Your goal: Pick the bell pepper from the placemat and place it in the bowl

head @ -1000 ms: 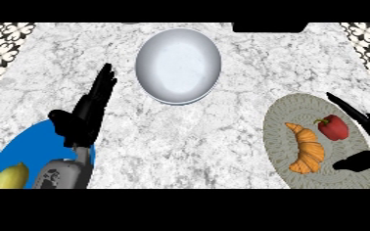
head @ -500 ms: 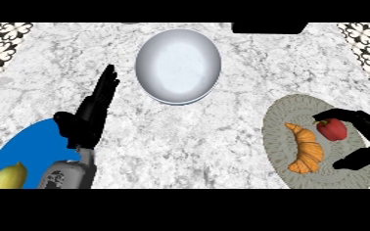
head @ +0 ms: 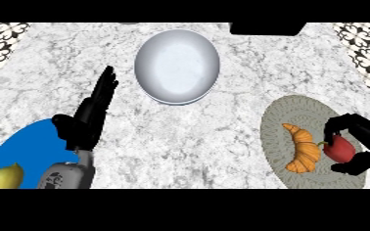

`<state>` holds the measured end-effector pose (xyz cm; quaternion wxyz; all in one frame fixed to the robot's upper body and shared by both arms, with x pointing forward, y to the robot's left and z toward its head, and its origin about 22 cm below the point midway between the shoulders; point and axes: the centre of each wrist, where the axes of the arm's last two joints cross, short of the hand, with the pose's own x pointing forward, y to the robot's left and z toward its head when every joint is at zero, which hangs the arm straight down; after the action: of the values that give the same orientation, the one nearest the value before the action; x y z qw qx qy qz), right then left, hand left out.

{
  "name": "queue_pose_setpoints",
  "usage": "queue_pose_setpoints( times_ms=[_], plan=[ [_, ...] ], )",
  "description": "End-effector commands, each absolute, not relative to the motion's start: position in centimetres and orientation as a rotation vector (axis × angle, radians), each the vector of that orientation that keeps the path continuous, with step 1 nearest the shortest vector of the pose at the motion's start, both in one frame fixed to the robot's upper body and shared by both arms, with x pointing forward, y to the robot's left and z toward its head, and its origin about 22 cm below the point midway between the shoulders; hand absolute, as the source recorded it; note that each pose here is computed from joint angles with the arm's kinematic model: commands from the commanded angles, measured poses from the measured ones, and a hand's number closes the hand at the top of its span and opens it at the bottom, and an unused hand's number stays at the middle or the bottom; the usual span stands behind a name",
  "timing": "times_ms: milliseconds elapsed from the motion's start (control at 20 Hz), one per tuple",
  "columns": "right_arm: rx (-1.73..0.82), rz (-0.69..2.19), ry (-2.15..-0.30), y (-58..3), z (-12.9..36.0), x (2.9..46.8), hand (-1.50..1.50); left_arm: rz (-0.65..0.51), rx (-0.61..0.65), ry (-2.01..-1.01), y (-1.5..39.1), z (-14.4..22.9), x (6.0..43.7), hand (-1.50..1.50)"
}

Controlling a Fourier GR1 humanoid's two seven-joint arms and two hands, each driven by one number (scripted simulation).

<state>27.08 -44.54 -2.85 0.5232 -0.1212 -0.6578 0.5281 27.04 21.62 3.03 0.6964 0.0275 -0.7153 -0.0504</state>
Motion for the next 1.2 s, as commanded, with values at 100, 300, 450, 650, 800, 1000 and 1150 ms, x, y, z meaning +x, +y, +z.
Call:
queue_pose_setpoints(
  times_ms=[100,300,450,650,800,1000,1150],
  plan=[
    [0.198,1.339,-1.662,-32.8,-7.1,28.7,1.50,-0.117,0.064,-1.590,21.2,2.7,27.4,0.00],
    [0.530,1.408,-1.704,-22.2,-7.9,29.2,1.50,-0.147,0.031,-1.583,21.0,3.1,27.2,0.00],
    [0.686,1.333,-1.781,-17.4,-7.2,28.7,1.50,-0.136,0.049,-1.579,21.0,2.6,27.2,0.00],
    [0.743,1.256,-1.980,-13.4,-3.4,28.5,1.50,-0.098,0.091,-1.565,21.7,2.3,27.1,0.00],
    [0.711,1.200,-2.109,-11.2,0.9,28.0,1.50,-0.076,0.101,-1.546,22.6,2.5,26.8,0.00],
    [0.605,1.168,-2.174,-9.8,7.4,26.2,1.50,-0.051,0.116,-1.546,22.5,2.2,26.9,0.00],
    [0.495,1.178,-2.160,-9.6,12.1,24.4,1.50,-0.081,0.098,-1.565,23.1,3.0,26.6,0.00]
  ],
)
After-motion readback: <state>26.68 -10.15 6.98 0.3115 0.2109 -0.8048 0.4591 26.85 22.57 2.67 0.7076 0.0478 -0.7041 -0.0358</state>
